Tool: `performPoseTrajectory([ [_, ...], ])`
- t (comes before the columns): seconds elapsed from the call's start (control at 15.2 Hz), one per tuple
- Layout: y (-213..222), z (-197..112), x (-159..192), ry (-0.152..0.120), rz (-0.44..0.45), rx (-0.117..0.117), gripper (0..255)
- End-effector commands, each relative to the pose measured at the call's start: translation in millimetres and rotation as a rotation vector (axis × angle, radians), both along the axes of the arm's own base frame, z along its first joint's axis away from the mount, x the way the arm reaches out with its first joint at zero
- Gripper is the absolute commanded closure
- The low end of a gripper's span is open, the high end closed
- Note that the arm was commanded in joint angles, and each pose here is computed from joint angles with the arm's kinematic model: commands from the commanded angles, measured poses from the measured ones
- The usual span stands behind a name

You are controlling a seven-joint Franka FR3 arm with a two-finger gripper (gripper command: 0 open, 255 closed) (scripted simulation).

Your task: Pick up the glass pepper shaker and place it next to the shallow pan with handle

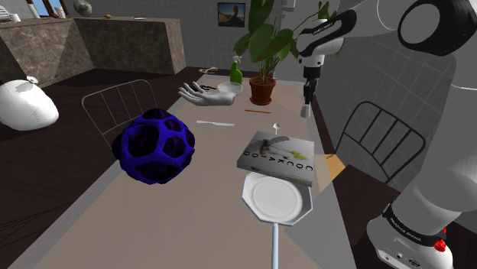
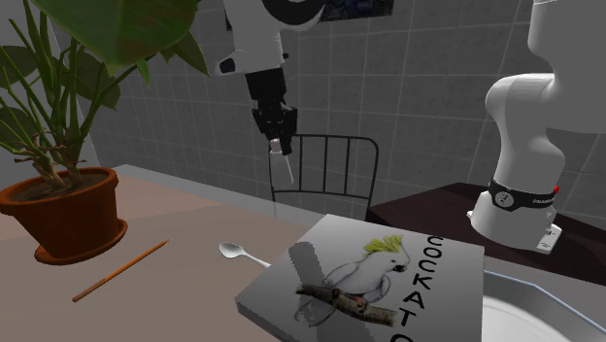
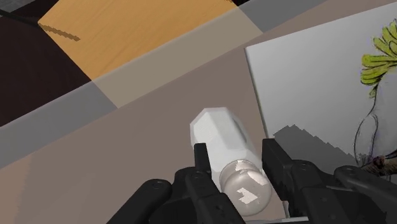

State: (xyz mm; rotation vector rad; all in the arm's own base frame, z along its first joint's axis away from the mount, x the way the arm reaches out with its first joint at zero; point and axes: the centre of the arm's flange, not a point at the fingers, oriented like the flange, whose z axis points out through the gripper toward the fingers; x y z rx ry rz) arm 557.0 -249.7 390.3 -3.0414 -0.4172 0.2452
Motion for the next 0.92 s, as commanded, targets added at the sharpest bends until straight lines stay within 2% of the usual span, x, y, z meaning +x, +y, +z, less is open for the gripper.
performPoseTrajectory([
  [0.0,-0.2,11.7,0.7,0.0,0.0,0.0,255],
  [0.53,-0.2,49.6,0.7,0.0,0.0,0.0,255],
  [0.86,63.0,49.7,-18.2,0.0,0.0,0.0,255],
])
